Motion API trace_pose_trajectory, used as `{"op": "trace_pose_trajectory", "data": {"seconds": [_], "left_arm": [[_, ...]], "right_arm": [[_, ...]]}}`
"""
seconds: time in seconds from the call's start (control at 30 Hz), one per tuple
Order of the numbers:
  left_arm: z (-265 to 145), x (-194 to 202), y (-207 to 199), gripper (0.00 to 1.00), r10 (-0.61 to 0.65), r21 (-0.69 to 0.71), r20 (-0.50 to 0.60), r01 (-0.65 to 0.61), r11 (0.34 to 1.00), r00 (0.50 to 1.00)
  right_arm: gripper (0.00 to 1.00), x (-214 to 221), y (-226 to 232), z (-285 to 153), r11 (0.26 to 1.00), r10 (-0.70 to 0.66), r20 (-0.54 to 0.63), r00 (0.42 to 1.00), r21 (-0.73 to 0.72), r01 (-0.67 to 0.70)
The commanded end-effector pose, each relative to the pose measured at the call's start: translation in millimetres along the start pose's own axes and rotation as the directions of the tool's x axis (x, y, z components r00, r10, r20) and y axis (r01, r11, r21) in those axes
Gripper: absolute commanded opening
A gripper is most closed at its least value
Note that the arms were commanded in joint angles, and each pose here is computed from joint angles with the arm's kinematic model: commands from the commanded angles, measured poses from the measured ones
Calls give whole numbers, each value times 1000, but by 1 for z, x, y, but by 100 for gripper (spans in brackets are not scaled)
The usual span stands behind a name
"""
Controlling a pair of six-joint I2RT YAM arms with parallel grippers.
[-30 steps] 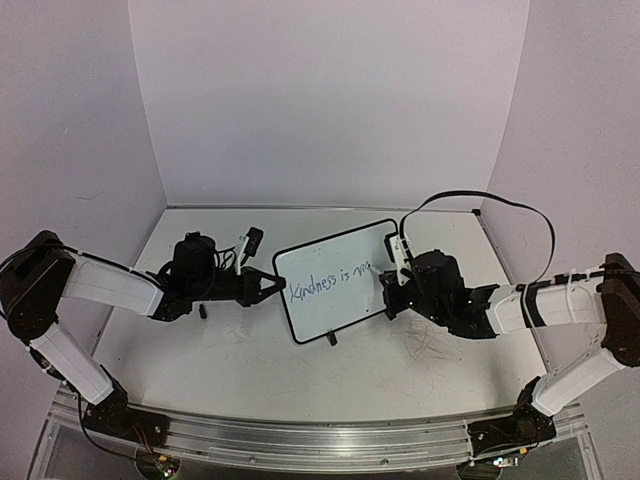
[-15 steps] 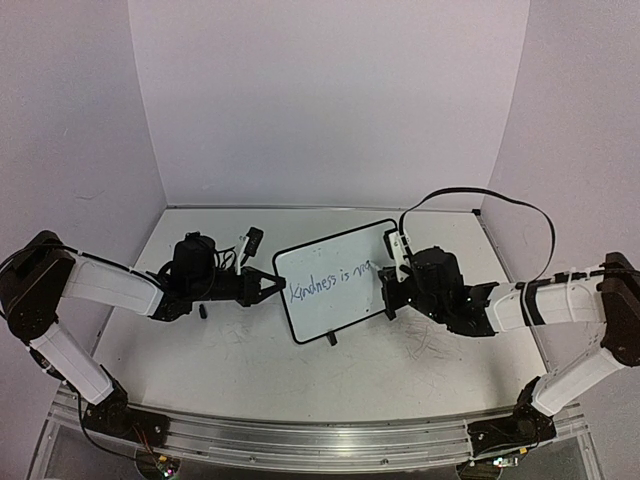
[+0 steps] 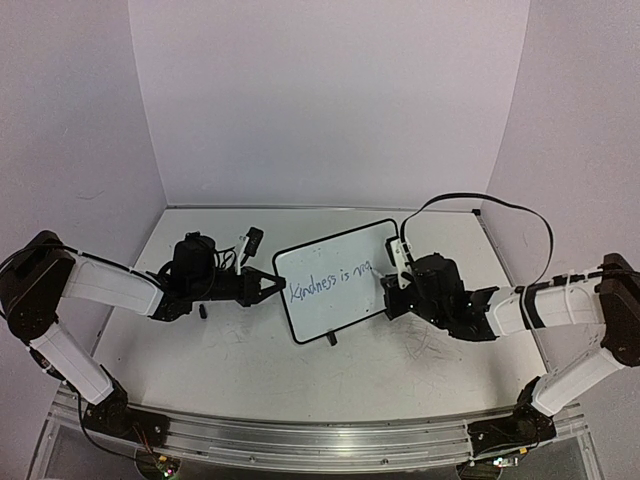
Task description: Write a sentence on the whiteboard
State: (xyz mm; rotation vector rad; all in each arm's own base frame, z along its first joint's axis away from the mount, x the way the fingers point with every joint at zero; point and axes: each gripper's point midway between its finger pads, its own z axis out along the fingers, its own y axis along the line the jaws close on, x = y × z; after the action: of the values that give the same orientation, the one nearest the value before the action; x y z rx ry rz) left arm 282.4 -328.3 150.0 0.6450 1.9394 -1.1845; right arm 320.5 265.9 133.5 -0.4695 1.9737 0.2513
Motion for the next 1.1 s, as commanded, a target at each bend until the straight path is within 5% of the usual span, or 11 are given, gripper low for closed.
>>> {"op": "trace_pose_trajectory", "data": {"seconds": [0.0, 0.27, 1.07], "left_arm": [[1, 1, 4, 0, 16, -22, -20, -16, 1000, 1000], [0, -1, 2, 0, 17, -19, -17, -17, 1000, 1000], [1, 1, 3, 0, 16, -19, -21, -16, 1000, 1000]], "right_arm": [[0, 2, -4, -2, 1000, 11, -7, 1000, 17, -10], [0, -35, -4, -18, 999, 38, 94, 995, -5, -38], [0, -33, -14, 2, 998, 38, 86, 996, 48, -42]]}}
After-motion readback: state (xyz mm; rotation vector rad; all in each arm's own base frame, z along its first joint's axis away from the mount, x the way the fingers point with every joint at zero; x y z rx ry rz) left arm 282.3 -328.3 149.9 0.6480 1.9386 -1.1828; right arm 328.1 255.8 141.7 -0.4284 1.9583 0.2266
